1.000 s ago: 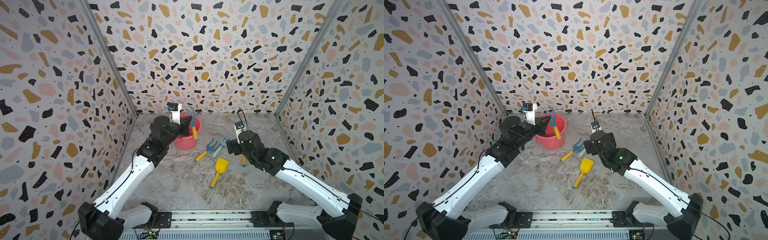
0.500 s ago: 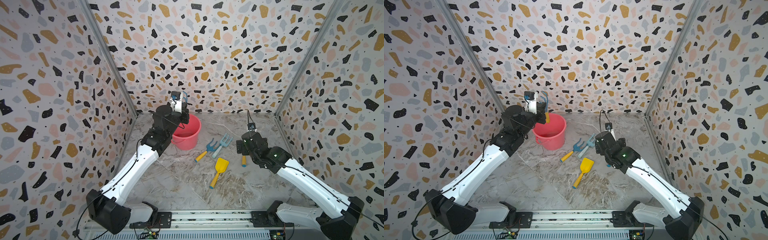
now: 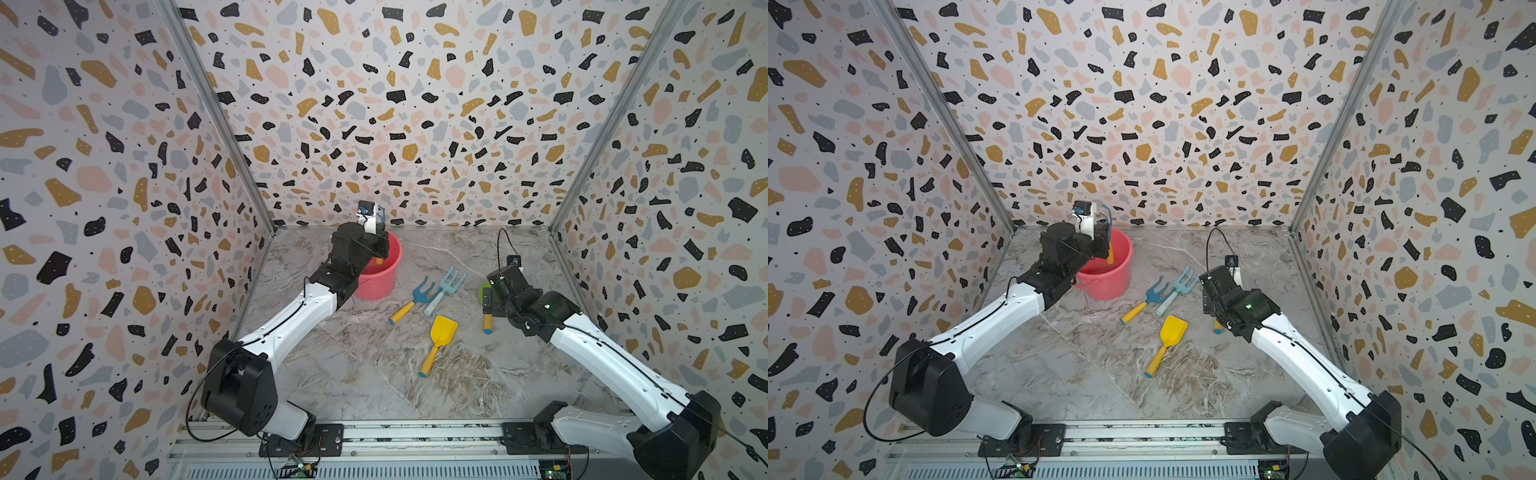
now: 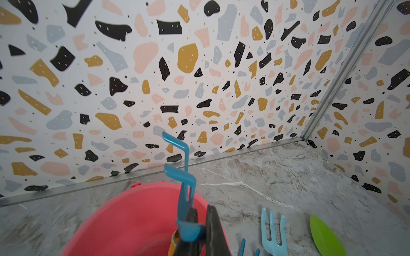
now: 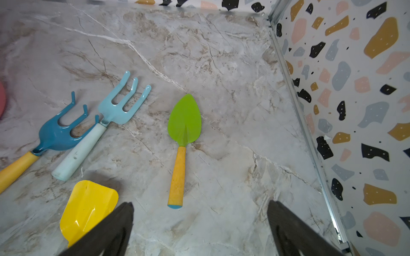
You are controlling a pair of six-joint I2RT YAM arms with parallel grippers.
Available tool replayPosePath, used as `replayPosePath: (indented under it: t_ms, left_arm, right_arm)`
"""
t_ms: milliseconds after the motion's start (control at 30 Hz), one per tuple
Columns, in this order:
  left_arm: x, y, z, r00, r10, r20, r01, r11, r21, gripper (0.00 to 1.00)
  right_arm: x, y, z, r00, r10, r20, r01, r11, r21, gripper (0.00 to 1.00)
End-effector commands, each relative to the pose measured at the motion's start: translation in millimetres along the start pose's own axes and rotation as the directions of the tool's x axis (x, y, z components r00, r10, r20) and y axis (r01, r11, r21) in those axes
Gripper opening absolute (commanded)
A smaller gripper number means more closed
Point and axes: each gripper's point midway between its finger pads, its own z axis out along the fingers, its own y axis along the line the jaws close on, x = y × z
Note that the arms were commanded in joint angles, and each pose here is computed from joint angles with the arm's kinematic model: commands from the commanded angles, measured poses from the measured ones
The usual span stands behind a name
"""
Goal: Organize the gardening tools
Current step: Place the gardening tool in the container, then pick up the gardening tool from the center of the board.
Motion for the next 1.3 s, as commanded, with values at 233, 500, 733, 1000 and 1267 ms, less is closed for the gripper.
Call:
replayPosePath:
  t_ms: [233, 500, 733, 1000, 1267]
  left_arm:
    - [20, -2, 12, 0.992, -0.119, 0.037, 0.117, 0.992, 0.04, 0.0]
    - [46, 2, 19, 0.991, -0.13, -0.008, 0.13, 0.991, 0.028, 0.0]
    - [65, 3, 21, 0.99, -0.133, -0.051, 0.135, 0.99, 0.036, 0.05]
    - [85, 5, 24, 0.984, -0.151, -0.097, 0.156, 0.987, 0.037, 0.13]
    - [93, 0, 29, 0.979, -0.154, -0.134, 0.164, 0.984, 0.072, 0.24]
  right_arm:
    - [44, -5, 25, 0.984, 0.025, -0.178, -0.026, 1.0, -0.002, 0.96]
    - [64, -2, 37, 0.969, 0.006, -0.247, -0.006, 1.0, 0.001, 0.92]
    - [71, 1, 45, 0.958, 0.0, -0.287, 0.002, 1.0, 0.005, 0.87]
    - [80, 8, 58, 0.939, -0.005, -0.345, 0.001, 1.0, -0.013, 0.8]
    - [86, 14, 73, 0.922, -0.005, -0.387, -0.004, 1.0, -0.022, 0.76]
